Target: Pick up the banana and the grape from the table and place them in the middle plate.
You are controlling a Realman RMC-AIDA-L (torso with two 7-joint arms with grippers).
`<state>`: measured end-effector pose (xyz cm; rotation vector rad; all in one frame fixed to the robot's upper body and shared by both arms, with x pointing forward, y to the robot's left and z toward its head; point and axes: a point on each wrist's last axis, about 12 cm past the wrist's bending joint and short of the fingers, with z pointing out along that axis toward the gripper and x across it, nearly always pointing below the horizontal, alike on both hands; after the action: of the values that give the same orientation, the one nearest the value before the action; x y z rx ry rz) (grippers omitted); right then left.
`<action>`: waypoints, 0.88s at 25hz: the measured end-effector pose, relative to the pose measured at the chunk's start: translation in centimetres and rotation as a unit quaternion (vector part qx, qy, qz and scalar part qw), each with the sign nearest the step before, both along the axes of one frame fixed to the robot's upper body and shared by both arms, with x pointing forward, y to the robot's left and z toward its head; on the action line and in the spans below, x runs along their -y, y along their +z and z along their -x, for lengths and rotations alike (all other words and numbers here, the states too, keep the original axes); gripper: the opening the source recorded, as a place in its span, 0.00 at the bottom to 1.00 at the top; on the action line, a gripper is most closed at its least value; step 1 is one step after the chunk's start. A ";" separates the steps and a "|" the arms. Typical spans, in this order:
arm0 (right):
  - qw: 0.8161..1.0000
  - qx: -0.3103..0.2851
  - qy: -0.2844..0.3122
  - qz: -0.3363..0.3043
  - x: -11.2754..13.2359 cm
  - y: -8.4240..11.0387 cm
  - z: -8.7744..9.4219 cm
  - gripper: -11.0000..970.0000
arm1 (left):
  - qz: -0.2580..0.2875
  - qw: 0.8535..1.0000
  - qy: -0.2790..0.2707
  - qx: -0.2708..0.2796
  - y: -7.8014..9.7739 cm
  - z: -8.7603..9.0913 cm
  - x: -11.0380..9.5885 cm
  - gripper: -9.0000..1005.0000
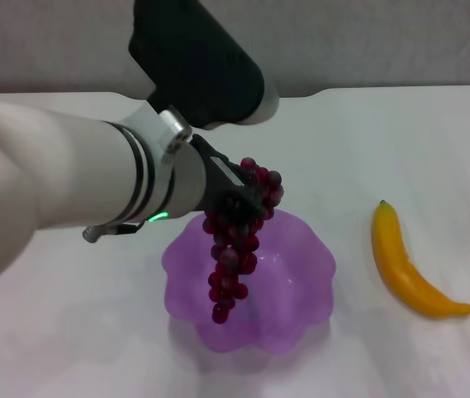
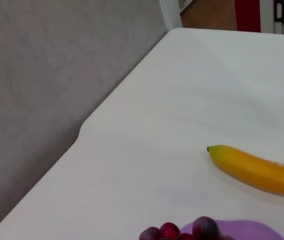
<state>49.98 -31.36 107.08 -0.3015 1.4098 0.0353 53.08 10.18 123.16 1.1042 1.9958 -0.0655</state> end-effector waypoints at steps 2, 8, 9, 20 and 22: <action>1.000 0.000 0.001 0.000 0.0 0.0 0.0 0.86 | -0.001 1.000 -0.001 -0.005 -0.5 -0.2 0.2 0.18; 1.000 0.001 0.001 0.000 -0.1 0.0 -0.1 0.86 | -0.001 1.000 -0.006 -0.022 -1.7 -0.7 0.6 0.18; 1.000 0.001 0.001 0.000 -0.1 0.0 -0.1 0.86 | -0.002 1.000 -0.007 -0.024 -1.9 -0.7 0.7 0.18; 1.000 -0.003 -0.001 0.000 0.1 -0.1 -0.1 0.86 | -0.008 0.999 -0.005 -0.049 -3.8 -1.4 0.9 0.18; 1.000 -0.003 -0.004 -0.002 0.2 -0.1 -0.1 0.86 | -0.008 0.999 -0.004 -0.051 -4.0 -1.6 0.9 0.18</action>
<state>50.08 -31.56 106.95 -0.2932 1.4163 0.0324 54.65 9.30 119.14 1.1381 2.0856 -0.1120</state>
